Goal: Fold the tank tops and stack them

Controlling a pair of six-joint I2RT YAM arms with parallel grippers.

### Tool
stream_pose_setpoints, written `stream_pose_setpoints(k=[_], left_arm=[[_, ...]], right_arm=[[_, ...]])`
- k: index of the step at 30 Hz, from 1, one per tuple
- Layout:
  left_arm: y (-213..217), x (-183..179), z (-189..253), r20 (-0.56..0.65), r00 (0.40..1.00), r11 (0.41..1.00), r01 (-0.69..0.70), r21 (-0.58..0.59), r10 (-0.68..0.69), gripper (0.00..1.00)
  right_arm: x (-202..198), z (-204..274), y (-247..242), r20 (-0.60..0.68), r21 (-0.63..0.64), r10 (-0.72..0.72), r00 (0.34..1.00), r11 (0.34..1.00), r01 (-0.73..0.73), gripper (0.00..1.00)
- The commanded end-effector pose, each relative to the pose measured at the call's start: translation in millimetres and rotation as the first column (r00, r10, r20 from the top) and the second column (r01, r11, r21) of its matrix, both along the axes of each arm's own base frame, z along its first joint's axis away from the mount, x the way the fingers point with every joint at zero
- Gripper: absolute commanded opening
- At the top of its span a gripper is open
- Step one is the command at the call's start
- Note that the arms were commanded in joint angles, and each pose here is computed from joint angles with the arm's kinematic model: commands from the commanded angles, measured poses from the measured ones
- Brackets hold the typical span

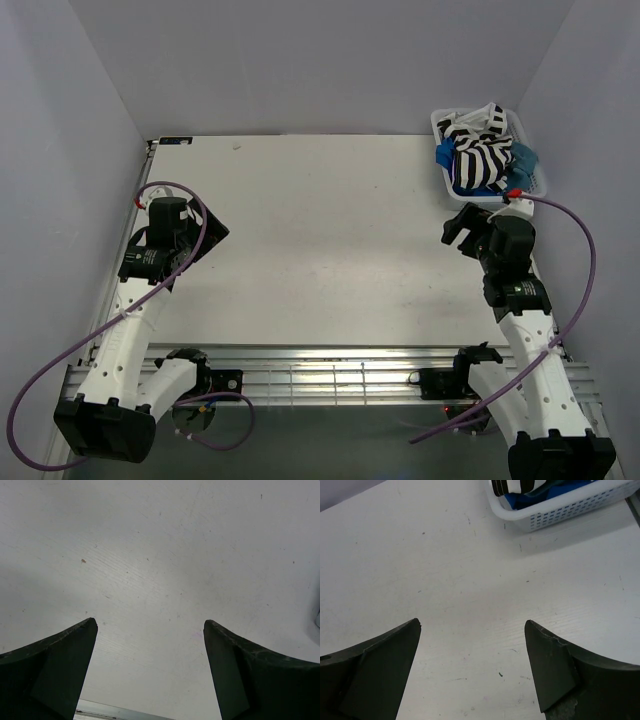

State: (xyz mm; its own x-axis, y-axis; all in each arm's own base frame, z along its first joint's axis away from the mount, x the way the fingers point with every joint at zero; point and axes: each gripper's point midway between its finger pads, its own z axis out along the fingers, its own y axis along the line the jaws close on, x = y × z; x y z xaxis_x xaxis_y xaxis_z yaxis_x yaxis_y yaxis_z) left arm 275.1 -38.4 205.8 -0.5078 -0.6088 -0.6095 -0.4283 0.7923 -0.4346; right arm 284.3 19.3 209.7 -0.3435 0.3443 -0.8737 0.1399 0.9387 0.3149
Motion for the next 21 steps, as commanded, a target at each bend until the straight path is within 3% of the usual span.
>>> stream_pose_setpoints(k=[1,5,9,11,12,16,21], left_arm=[[-1,0,17,0.043,0.999,1.0,0.008,-0.004,-0.008,0.98],[-3,5,16,0.039,0.999,1.0,0.009,-0.012,-0.008,0.98],[-6,13,17,0.043,0.999,1.0,0.017,-0.018,-0.016,0.98],[-7,16,15,0.035,0.999,1.0,0.023,-0.02,-0.022,0.98],[-8,17,14,0.034,0.999,0.999,0.026,-0.022,-0.025,0.98],[-9,21,8,0.018,0.999,0.999,0.036,-0.017,-0.036,0.98],[-14,25,1,0.005,0.998,0.998,0.059,-0.031,-0.059,0.98]], right_arm=[[21,48,2,0.114,-0.048,0.041,0.993,0.998,-0.036,0.9],[59,68,2,0.147,-0.109,0.069,0.987,0.993,-0.053,0.9],[113,59,-21,0.016,-0.156,-0.075,0.997,0.985,0.077,0.9],[134,77,-32,0.027,-0.177,-0.139,0.99,0.974,0.142,0.9],[147,59,-36,-0.028,-0.176,-0.179,0.984,0.969,0.171,0.9],[179,46,-54,-0.048,-0.199,-0.303,0.952,0.937,0.288,0.9],[231,30,-63,-0.076,-0.183,-0.34,0.937,0.929,0.322,0.9]])
